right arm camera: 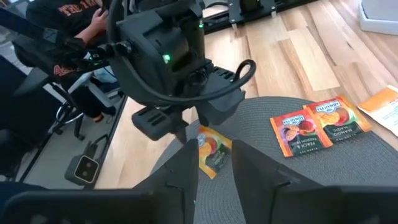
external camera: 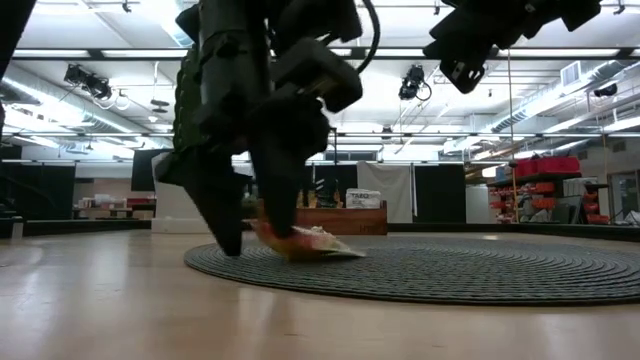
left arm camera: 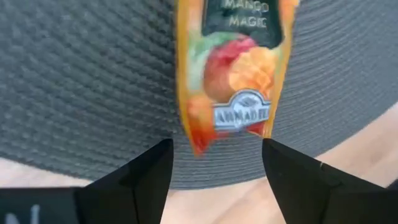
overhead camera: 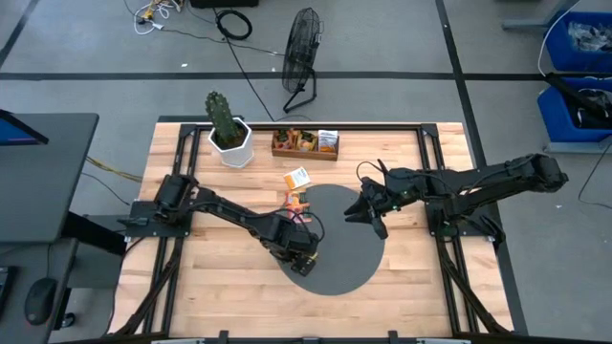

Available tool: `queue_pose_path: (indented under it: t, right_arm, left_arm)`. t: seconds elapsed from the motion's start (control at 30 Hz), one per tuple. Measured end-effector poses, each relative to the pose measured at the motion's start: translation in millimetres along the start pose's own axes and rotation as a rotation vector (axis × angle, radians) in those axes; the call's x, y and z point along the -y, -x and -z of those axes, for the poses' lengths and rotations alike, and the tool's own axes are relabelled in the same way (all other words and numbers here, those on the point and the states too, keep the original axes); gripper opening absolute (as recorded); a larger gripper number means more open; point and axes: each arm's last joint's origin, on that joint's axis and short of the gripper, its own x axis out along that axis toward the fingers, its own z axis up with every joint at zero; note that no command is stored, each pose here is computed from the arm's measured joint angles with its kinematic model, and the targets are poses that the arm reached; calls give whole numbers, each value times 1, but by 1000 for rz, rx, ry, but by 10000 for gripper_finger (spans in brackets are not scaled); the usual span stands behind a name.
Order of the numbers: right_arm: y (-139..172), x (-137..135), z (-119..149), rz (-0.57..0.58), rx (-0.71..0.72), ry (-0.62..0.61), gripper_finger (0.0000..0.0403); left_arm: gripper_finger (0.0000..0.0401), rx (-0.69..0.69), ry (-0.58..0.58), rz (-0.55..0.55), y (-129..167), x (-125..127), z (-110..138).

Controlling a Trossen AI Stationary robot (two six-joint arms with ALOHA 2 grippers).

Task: Pick & Place Tea
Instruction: Put the yellow tea bag into the middle section of the wooden organizer

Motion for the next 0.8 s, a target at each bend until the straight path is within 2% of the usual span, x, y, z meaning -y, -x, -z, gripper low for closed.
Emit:
queue_pose_path:
  t: [0.17, 0.43, 0.63, 0.8]
  right_arm:
    - [0, 0, -1, 15, 12, -1, 103]
    - [0, 0, -1, 14, 15, -1, 103]
    - [0, 0, -1, 14, 16, 0, 103]
    - [0, 0, -1, 36, 22, -1, 103]
  left_arm:
    - [232, 8, -10, 15, -4, 2, -2]
    - [167, 14, -16, 27, -6, 3, -3]
    - [105, 16, -41, 28, -6, 3, -3]
    - [33, 25, -71, 24, -6, 3, -3]
